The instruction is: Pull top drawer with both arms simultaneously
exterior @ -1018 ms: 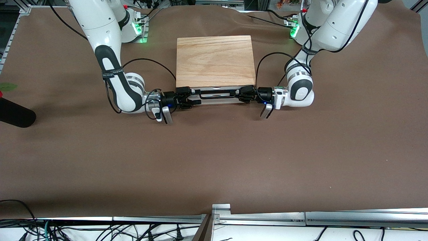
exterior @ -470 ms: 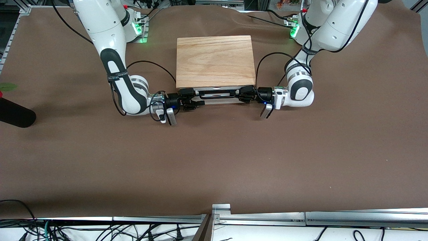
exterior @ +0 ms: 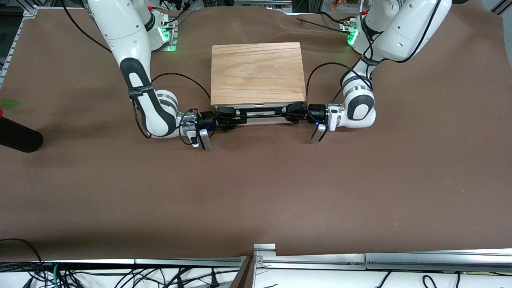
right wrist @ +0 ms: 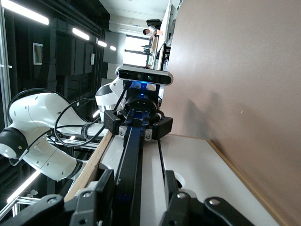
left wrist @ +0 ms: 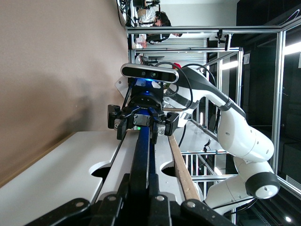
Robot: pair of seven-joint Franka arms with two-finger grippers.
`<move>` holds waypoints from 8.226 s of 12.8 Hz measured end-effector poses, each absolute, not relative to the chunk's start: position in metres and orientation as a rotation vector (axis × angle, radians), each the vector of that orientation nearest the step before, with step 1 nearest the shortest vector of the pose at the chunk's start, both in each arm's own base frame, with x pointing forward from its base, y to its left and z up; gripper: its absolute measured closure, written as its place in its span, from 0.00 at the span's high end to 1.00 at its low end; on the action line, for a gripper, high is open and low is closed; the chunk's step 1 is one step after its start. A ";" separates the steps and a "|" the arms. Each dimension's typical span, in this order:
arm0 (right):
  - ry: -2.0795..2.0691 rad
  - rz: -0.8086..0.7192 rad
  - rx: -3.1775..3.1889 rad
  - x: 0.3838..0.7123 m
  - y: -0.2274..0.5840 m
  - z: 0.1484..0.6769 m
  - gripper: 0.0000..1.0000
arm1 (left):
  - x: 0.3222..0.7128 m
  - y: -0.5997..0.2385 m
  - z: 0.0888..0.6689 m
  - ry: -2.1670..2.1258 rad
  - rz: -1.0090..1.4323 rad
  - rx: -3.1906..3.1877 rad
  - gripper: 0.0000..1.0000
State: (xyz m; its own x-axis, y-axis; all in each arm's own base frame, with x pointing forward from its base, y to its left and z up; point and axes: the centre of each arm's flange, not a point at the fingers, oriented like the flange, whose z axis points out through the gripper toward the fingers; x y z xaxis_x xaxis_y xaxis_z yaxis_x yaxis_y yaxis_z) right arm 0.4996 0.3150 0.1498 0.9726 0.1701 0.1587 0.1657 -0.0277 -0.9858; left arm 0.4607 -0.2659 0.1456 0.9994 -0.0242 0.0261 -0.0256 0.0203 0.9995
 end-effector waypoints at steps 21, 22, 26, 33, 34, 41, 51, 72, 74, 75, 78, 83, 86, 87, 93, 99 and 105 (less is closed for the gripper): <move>-0.268 0.022 -1.571 0.498 0.320 0.153 0.19 | 0.461 -0.266 0.146 -0.031 -0.007 1.550 0.18; -0.268 0.023 -1.571 0.498 0.320 0.153 0.19 | 0.461 -0.266 0.146 -0.030 -0.008 1.550 0.18; -0.265 0.025 -1.572 0.498 0.320 0.153 0.19 | 0.461 -0.266 0.146 -0.007 -0.031 1.551 0.18; -0.246 0.009 -1.579 0.504 0.320 0.154 0.19 | 0.471 -0.265 0.149 0.060 -0.095 1.564 0.18; -0.245 0.009 -1.580 0.507 0.320 0.155 0.19 | 0.475 -0.265 0.151 0.058 -0.103 1.570 0.18; -0.222 0.011 -1.591 0.541 0.324 0.157 0.19 | 0.507 -0.260 0.153 0.093 -0.121 1.585 0.18; -0.192 -0.004 -1.593 0.604 0.328 0.158 0.19 | 0.573 -0.255 0.158 0.130 -0.149 1.599 0.18; -0.100 -0.150 -1.650 0.704 0.239 0.185 0.59 | 0.615 -0.194 0.156 0.329 -0.235 1.576 0.55; -0.109 -0.151 -1.663 0.705 0.238 0.186 0.81 | 0.618 -0.194 0.163 0.330 -0.235 1.574 0.76; -0.127 -0.151 -1.690 0.706 0.237 0.186 0.93 | 0.619 -0.193 0.166 0.339 -0.243 1.572 0.87; -0.193 -0.159 -1.797 0.714 0.214 0.194 1.00 | 0.622 -0.182 0.186 0.303 -0.278 1.647 1.00; -0.310 -0.075 -2.111 0.732 0.164 0.256 1.00 | 0.629 -0.093 0.280 0.201 -0.321 1.987 1.00; -0.402 -0.050 -2.289 0.735 0.140 0.289 1.00 | 0.615 -0.064 0.333 0.127 -0.323 2.215 1.00; -0.434 -0.047 -2.345 0.736 0.129 0.297 1.00 | 0.608 -0.057 0.352 0.098 -0.321 2.302 1.00; -0.328 0.016 -2.574 0.738 0.094 0.340 1.00 | 0.567 -0.019 0.470 -0.106 -0.187 2.761 1.00; -0.035 0.084 -2.897 0.721 0.109 0.417 1.00 | 0.545 -0.005 0.526 -0.248 -0.082 3.011 1.00; 0.000 0.057 -3.123 0.661 0.040 0.507 1.00 | 0.533 0.000 0.553 -0.190 -0.024 3.075 1.00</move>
State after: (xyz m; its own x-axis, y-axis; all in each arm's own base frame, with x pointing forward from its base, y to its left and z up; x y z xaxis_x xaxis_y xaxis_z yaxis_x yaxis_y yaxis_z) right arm 0.6609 0.0403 0.5068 0.9993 0.0002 -0.0364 -0.0004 -0.9998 -0.0185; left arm 0.5333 -0.0001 0.5528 0.9923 -0.1233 -0.0120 -0.1223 -0.9906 0.0615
